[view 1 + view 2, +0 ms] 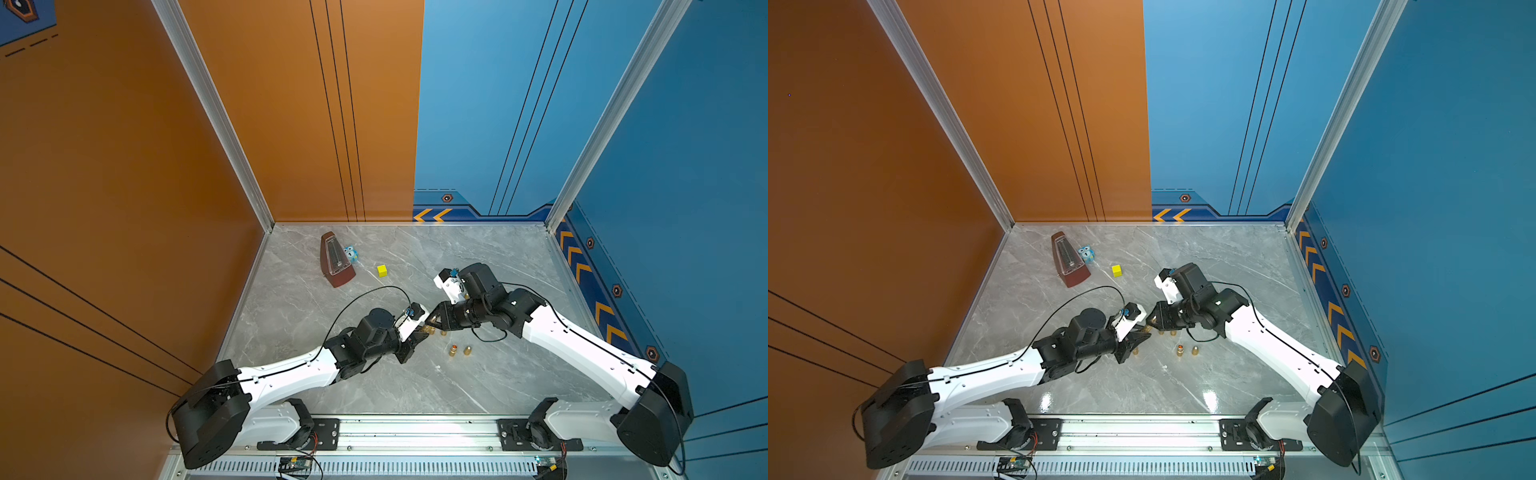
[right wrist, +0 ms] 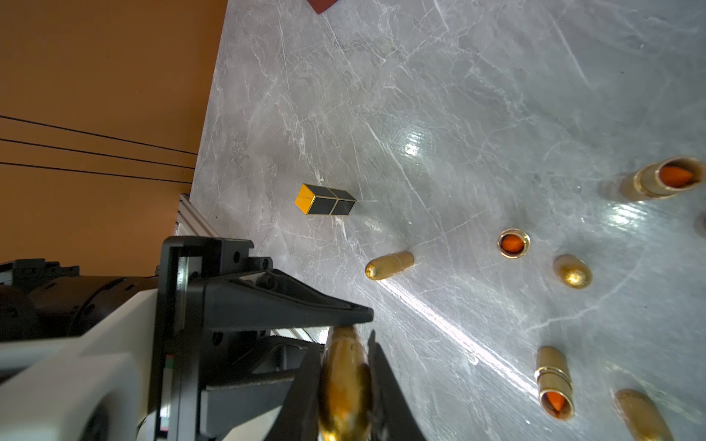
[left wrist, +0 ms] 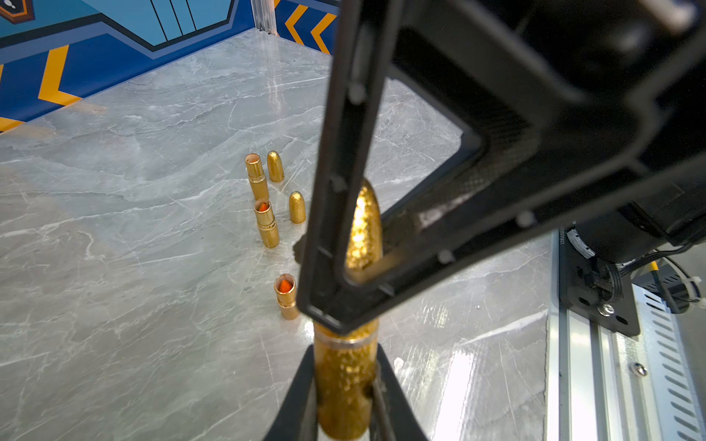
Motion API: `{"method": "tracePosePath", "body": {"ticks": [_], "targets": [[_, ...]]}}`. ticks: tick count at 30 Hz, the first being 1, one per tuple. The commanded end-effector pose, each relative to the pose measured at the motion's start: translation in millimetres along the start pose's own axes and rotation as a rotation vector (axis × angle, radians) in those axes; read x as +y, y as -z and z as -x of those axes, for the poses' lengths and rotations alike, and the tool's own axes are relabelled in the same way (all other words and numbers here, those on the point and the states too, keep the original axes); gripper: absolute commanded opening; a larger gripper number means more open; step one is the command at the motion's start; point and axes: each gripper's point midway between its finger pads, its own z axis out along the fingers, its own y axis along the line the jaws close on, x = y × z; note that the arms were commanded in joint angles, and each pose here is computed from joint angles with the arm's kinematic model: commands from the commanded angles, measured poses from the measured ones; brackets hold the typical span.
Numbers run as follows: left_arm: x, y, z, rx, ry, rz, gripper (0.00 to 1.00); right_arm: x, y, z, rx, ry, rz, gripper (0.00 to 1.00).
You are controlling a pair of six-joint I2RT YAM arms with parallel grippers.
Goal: Open the lipstick cap
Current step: Open the cover of the lipstick.
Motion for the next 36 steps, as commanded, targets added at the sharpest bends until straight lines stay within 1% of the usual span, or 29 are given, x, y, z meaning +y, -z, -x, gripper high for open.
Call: {"method": "tracePosePath", "body": {"ticks": [1,4,12,24,27,30,32,36], "targets": [[12.4,4.1,-13.9,0.064,0.008,0.072,0.00,-14.8,10.6,7.2,-0.037,0.006,-0.073,0.17],[14.9,4.7,-17.0,0.083,0.004,0.086,0.00,-15.1,13.7,8.6,-0.041,0.002,-0.074,0.17],[15.9,8.3,-20.8,0.086,-0.003,0.095,0.00,-16.9,26.5,14.3,-0.068,-0.023,-0.066,0.18],[15.1,9.8,-17.2,0.076,-0.004,0.088,0.00,-12.9,44.2,18.7,-0.100,-0.044,-0.026,0.18],[14.0,12.3,-11.6,0.059,-0.004,0.085,0.00,-13.1,47.7,18.7,-0.105,-0.045,-0.022,0.18],[11.1,16.4,-5.3,0.037,-0.003,0.073,0.00,-23.6,54.4,17.7,-0.124,-0.054,-0.068,0.18],[11.9,19.2,-2.1,0.025,-0.005,0.078,0.00,-43.8,60.1,13.5,-0.138,-0.068,-0.166,0.18],[10.7,21.4,2.7,0.009,-0.004,0.075,0.00,-89.9,68.2,-1.1,-0.146,-0.141,-0.358,0.18]]}}
